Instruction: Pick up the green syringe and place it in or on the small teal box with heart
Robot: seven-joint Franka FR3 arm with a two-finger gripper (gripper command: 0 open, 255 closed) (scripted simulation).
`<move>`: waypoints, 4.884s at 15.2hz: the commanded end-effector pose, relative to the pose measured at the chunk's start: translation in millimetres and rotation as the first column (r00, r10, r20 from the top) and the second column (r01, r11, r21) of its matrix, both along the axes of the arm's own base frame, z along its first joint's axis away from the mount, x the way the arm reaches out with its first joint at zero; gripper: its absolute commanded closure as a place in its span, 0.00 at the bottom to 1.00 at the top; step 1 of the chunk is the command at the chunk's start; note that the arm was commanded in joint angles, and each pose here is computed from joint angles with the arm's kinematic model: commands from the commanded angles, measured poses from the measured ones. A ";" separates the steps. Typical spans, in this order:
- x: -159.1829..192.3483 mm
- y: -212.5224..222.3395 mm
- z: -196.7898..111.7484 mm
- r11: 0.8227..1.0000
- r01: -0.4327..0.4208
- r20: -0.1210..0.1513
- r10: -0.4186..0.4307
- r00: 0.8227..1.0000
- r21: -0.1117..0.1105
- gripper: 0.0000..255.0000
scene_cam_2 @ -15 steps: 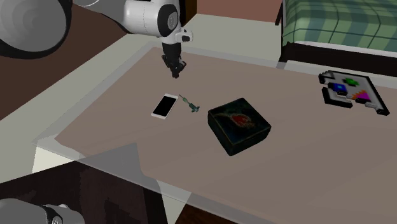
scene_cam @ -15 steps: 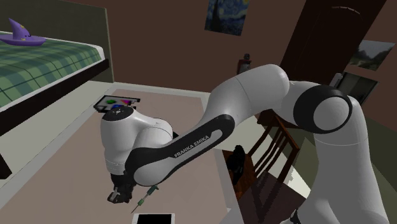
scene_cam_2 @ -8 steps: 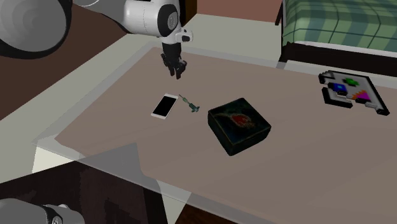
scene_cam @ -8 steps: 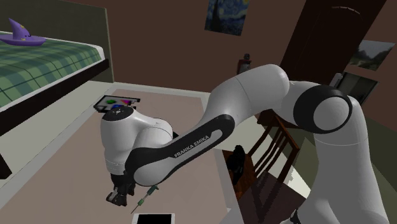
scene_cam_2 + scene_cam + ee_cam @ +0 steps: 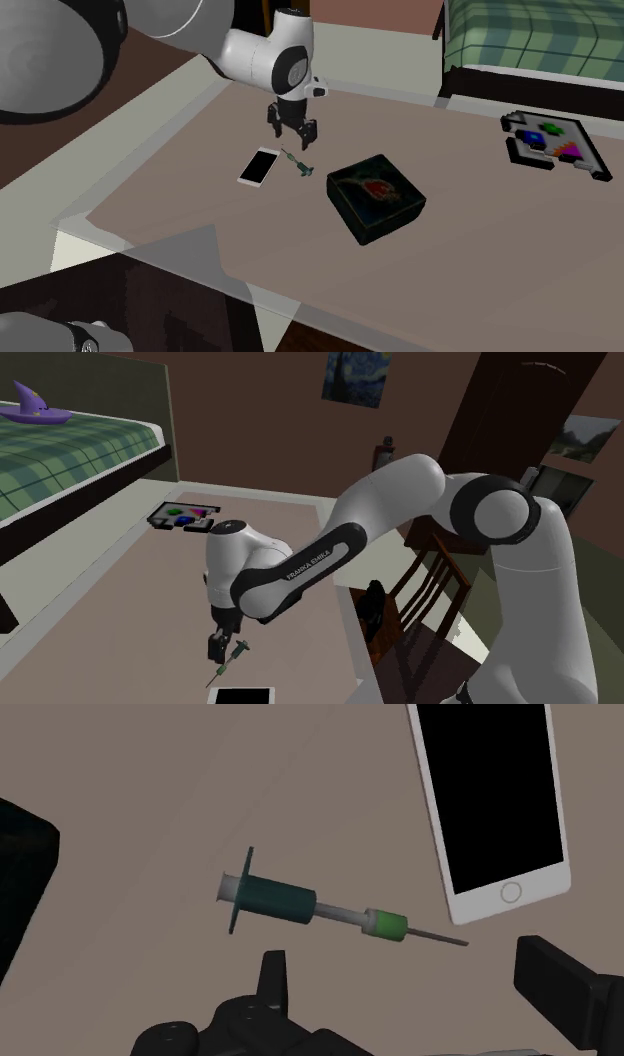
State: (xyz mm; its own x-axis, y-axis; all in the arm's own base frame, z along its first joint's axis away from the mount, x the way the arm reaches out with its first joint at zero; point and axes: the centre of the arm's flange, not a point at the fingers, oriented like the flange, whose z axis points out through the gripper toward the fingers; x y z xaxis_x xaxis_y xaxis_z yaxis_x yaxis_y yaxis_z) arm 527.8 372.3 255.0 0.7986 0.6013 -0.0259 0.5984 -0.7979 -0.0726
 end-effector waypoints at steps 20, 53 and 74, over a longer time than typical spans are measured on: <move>26.6 -54.2 -74.2 0.993 -0.110 -0.042 0.112 0.993 0.040 0.00; 26.6 -54.2 47.2 0.993 -0.110 -0.042 0.112 0.993 0.040 1.00; 113.6 -201.9 92.6 0.993 -0.110 -0.042 0.112 0.993 0.040 1.00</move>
